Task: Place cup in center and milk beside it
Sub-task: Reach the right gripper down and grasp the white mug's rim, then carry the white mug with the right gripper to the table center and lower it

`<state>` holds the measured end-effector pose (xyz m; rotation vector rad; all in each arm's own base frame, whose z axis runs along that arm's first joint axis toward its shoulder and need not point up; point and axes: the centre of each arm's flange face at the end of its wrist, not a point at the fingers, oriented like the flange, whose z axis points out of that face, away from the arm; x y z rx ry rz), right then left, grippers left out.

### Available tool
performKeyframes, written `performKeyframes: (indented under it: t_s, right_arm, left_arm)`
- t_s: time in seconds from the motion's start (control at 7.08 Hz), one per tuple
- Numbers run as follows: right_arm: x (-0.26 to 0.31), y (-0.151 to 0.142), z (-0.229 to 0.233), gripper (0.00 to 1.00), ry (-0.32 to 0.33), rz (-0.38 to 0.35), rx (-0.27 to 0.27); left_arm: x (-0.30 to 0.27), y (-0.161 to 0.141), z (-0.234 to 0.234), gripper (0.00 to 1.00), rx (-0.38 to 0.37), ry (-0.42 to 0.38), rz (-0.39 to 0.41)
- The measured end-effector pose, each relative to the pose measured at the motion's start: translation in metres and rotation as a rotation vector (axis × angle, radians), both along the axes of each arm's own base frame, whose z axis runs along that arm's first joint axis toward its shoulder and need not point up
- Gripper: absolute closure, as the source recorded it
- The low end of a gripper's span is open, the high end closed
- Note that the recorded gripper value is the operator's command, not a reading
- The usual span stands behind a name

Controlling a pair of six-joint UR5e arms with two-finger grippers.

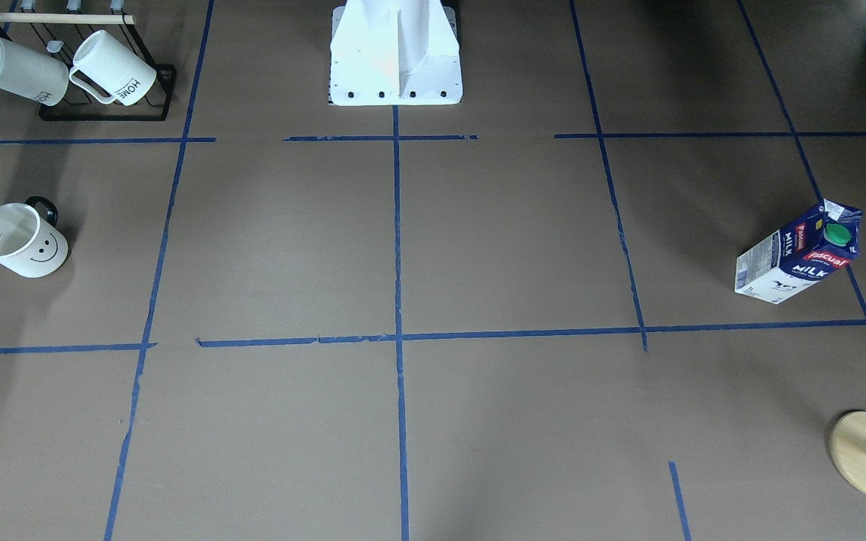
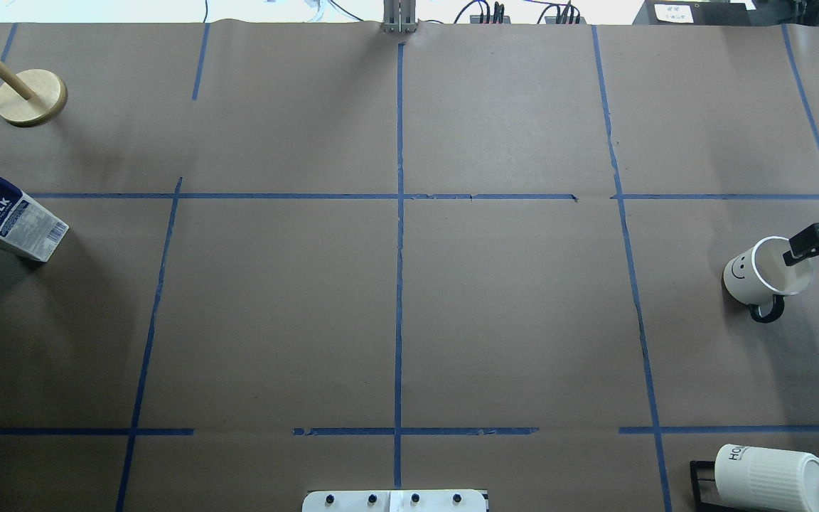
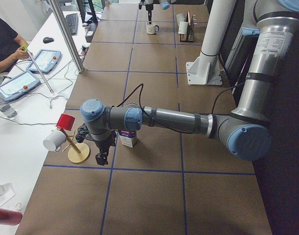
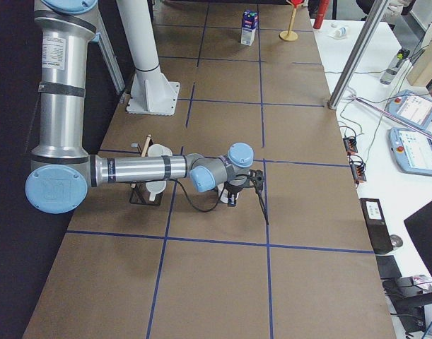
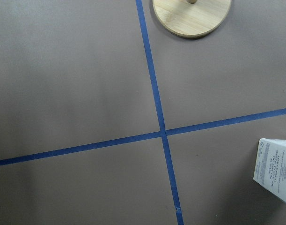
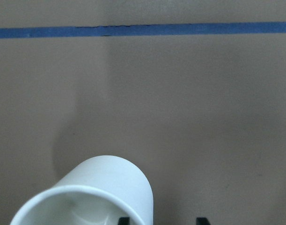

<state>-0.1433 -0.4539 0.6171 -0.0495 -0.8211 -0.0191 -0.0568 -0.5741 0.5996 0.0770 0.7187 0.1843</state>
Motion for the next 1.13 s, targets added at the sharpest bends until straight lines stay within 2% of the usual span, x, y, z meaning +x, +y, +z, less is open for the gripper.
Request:
performKeyframes:
  t_s: [0.28,0.42,0.57,0.71,0.85,1.13]
  right_arm:
    - [-0.006,-0.004,-0.012,1.0,-0.018,-0.01,0.016]
    - [-0.015,-0.017,-0.046,1.0,-0.049,-0.008,0.035]
    - [-0.037,-0.044,-0.109,1.0,-0.093,-0.005,0.036]
    - [-0.076,-0.069,-0.181,1.0,-0.122,-0.004,0.009]
    - [-0.129,-0.077,-0.243,1.0,-0.128,0.0,-0.027]
    - [-0.24,-0.076,-0.334,1.0,-0.116,0.039,-0.083]
  left_arm:
    - [0.001,0.004,-0.003,0.0,0.005,0.019,0.001]
    - [0.003,0.008,-0.004,0.0,0.004,0.045,0.0]
    - [0.004,0.013,-0.006,0.0,0.004,0.066,-0.001]
    - [0.005,0.014,-0.009,0.0,0.008,0.075,-0.002]
    - [0.005,0.015,-0.013,0.0,0.014,0.079,-0.003]
    - [0.006,0.016,-0.02,0.0,0.029,0.081,-0.002]
